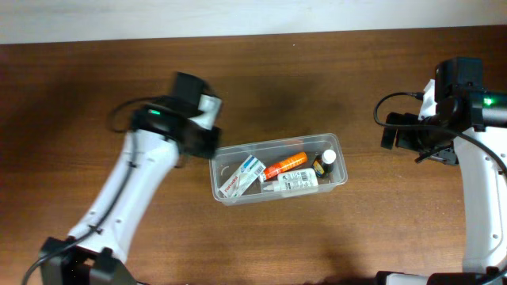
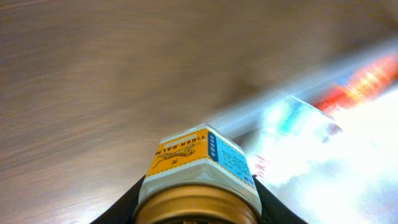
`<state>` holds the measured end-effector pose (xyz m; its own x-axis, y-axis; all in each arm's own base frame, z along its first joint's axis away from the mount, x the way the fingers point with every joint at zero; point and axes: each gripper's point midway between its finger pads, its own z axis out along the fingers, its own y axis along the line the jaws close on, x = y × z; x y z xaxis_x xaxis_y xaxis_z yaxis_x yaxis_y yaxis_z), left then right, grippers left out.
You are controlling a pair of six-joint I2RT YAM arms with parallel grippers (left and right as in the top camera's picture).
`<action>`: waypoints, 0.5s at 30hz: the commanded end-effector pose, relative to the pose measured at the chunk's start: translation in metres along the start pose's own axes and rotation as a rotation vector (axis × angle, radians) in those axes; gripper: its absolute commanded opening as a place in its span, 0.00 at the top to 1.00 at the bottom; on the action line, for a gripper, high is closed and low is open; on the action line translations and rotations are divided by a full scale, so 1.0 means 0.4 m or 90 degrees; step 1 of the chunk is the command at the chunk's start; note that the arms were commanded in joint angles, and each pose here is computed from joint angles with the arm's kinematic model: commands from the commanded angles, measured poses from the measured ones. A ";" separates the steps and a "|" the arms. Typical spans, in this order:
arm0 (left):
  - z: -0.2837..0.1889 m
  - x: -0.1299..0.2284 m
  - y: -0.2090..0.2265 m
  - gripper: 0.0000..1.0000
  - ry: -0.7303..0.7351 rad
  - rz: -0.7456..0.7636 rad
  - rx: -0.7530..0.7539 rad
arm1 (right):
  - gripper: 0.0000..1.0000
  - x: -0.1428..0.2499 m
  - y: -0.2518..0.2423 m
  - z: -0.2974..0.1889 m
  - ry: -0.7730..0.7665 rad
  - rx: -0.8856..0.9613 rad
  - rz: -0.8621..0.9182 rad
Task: Pack container
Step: 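Place the Tiger Balm jar into the container and withdraw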
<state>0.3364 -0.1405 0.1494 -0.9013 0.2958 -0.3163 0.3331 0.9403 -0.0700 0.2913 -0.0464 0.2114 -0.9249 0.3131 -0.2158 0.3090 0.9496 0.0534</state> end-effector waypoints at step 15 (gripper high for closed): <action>0.136 0.074 -0.318 0.41 0.052 0.235 0.041 | 0.00 0.004 -0.005 0.003 0.004 0.000 0.000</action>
<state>0.2800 -0.2631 0.1155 -0.7359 0.6102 -0.2933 0.6488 0.7595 -0.0477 0.2912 -0.0463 0.2114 -0.9253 0.3124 -0.2151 0.3083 0.9498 0.0532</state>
